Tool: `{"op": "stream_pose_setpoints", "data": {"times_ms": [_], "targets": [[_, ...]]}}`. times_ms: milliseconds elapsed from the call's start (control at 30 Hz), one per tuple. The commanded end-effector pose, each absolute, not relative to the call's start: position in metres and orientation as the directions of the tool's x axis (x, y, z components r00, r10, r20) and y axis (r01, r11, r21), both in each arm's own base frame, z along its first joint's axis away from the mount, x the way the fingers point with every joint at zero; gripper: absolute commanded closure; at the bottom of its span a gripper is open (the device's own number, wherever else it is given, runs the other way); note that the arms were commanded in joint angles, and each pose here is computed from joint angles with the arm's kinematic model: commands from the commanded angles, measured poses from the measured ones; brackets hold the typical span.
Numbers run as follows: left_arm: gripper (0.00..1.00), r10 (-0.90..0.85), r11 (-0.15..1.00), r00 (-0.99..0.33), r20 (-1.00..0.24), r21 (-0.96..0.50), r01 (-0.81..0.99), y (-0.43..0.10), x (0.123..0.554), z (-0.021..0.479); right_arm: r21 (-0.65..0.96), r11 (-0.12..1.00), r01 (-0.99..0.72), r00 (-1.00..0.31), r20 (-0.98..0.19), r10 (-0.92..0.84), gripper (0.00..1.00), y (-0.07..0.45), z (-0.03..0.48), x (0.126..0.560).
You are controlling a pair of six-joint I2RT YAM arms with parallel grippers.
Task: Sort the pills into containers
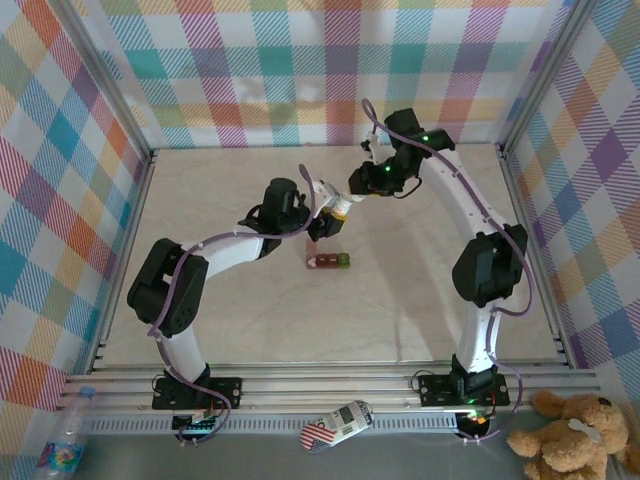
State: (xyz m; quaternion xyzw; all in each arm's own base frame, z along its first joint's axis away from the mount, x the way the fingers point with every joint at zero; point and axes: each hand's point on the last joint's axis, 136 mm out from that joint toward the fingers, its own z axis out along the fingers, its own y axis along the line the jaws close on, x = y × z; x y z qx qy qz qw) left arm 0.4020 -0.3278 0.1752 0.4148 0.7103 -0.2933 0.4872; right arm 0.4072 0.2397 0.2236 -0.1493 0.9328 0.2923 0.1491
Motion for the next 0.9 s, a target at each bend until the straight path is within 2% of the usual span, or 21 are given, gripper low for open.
{"op": "stream_pose_setpoints", "data": {"times_ms": [0,867], "targets": [[1.00,0.332,0.438,-0.131,-0.934,0.030,0.899,-0.332,0.404,0.178,0.526,0.755,-0.392,-0.909,-0.350,-0.229,0.60,0.242,0.231,0.398],[1.00,0.323,0.380,-0.084,-0.943,0.047,0.924,-0.338,0.400,0.189,0.606,0.696,-0.386,-0.922,-0.273,-0.273,0.60,0.254,0.212,0.387]]}}
